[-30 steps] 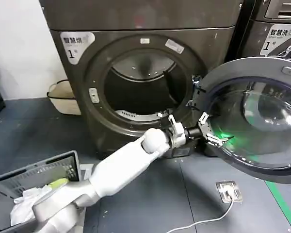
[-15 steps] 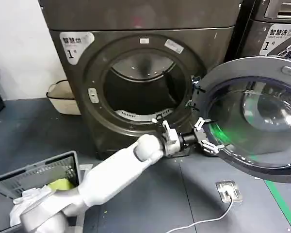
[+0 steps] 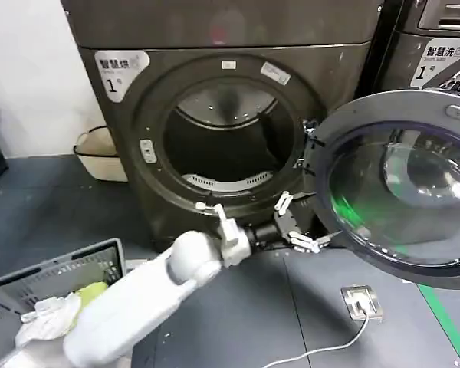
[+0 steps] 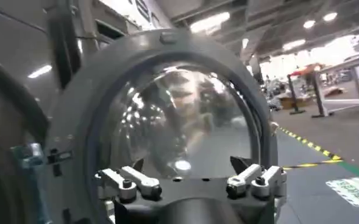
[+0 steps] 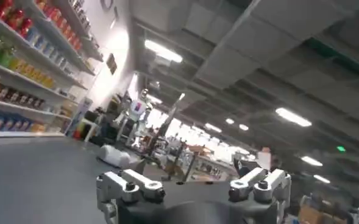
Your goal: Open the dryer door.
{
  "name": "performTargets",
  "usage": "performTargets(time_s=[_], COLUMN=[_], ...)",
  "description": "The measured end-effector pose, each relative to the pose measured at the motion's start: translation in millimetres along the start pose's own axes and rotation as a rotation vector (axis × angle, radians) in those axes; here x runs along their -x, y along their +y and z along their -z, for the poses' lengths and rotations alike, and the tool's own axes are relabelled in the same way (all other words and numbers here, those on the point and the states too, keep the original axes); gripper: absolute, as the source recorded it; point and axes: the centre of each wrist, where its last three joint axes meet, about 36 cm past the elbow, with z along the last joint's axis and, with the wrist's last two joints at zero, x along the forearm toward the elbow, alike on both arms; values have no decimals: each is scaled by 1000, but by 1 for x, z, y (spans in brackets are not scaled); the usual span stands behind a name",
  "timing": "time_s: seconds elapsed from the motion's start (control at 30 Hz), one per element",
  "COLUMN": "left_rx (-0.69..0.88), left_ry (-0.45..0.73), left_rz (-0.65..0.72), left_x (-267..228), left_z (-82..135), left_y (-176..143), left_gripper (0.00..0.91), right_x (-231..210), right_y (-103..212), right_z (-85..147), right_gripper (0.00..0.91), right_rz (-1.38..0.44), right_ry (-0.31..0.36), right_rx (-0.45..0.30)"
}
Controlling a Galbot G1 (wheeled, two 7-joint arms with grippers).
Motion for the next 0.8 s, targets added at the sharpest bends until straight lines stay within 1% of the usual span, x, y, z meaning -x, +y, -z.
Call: performTargets(time_s=[0.17,0.37,0.43,0.53,0.67,0.8], left_rx=[-30,-143,-170,-171,-213,-287], left_ry=[79,228,293,386,519,672], left_rz=[122,328,419,569,724,880], left_x=[-45,-116,-140,-171,-207,-237], left_z=[11,29,38,53,68,82], left_y=[-4,-5,-5,-6,-7,3], left_gripper=[907,907,907,907,907,907], right_x=[-1,0,1,2,3,3], right_y=[10,24,30,43,58,72], right_z=[4,-3,-5,-5,-2,-4], right_gripper=[907,907,907,907,907,907], right_rz=[21,46,57,79,106,135], right_ry=[-6,0,0,-2,-11,-12], right_rx=[19,37,40,43,46,44])
